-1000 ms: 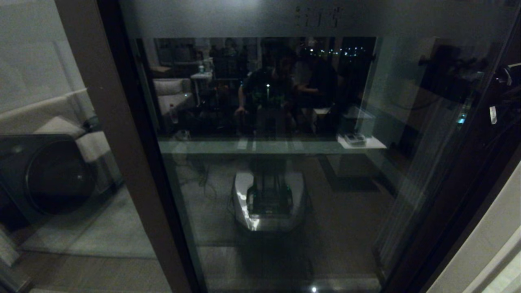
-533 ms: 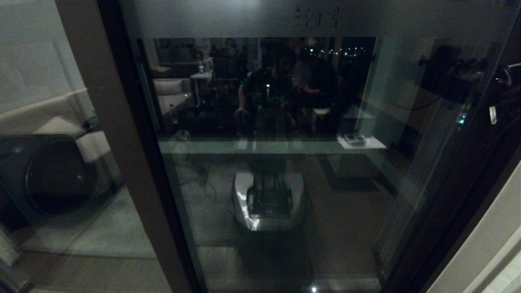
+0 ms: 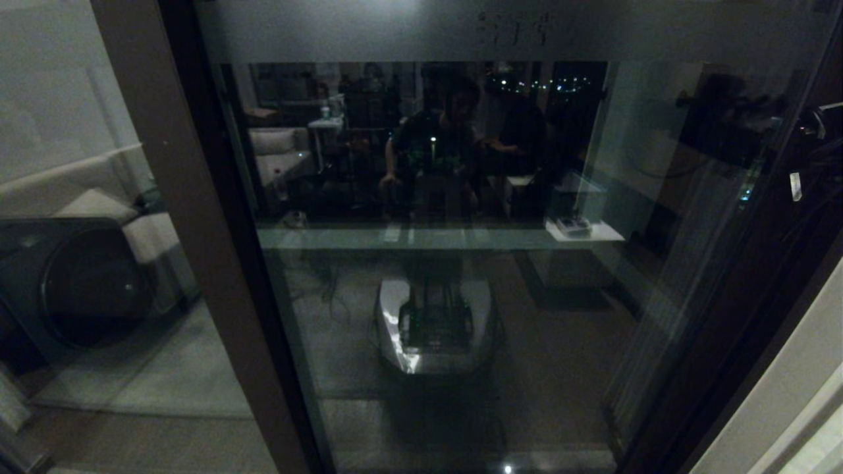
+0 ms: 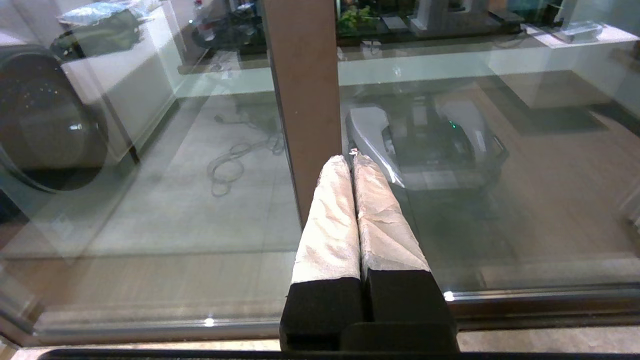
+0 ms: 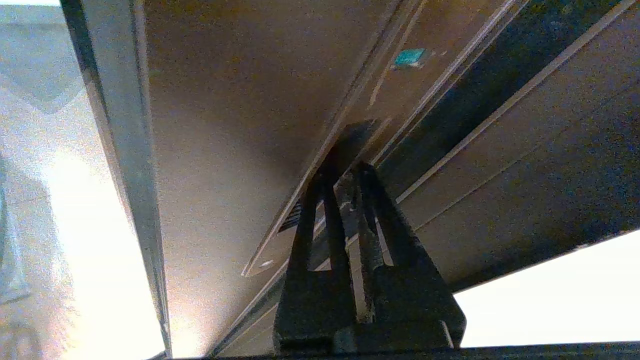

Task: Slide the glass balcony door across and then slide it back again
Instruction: Close the slid door

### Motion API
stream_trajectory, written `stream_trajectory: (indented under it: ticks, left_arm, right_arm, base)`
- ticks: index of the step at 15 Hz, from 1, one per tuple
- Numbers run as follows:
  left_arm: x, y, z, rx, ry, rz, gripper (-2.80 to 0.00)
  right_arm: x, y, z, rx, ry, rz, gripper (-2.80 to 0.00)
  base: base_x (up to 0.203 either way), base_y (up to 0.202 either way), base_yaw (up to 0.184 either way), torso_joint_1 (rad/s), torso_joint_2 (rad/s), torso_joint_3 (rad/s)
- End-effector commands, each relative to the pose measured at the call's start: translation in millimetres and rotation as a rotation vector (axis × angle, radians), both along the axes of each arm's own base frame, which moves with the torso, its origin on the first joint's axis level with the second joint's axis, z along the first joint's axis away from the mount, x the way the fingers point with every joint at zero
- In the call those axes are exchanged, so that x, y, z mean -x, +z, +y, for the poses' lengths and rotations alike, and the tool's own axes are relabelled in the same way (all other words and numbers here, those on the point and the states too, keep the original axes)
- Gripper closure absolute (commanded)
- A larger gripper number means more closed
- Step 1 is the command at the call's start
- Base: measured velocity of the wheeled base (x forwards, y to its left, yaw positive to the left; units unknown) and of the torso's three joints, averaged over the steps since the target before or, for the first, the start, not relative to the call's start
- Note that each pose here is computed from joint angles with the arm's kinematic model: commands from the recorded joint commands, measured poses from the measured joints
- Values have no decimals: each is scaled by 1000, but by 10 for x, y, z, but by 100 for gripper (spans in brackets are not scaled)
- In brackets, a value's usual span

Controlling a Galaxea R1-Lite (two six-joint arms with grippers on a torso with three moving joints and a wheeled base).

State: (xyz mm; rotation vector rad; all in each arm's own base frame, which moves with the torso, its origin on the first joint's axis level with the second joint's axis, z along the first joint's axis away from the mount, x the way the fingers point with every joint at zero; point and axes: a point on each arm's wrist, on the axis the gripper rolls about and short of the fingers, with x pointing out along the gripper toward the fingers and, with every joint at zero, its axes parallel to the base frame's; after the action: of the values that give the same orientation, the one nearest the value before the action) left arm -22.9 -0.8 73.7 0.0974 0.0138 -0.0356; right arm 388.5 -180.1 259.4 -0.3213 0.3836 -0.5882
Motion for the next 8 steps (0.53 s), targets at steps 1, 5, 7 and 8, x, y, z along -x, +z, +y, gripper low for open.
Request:
stream_trajectory:
  ticks: [1, 5, 7, 8]
  left_arm:
    - [-1, -4, 0, -1, 0, 1, 0]
    - [-1, -4, 0, -1, 0, 1, 0]
    - [-1, -4, 0, -1, 0, 1, 0]
    - [-1, -4, 0, -1, 0, 1, 0]
  right_arm:
    - [-19, -26, -14, -1, -1, 4, 0]
    - [-16, -32, -28, 1, -7, 6, 0]
    - [-16, -28, -29, 3, -13, 6, 0]
    - [-26, -43, -33, 1, -13, 8, 0]
  base:
    - [0, 0, 0, 0, 0, 0]
    - [0, 0, 0, 0, 0, 0]
    - [0, 0, 0, 0, 0, 0]
    - [0, 0, 0, 0, 0, 0]
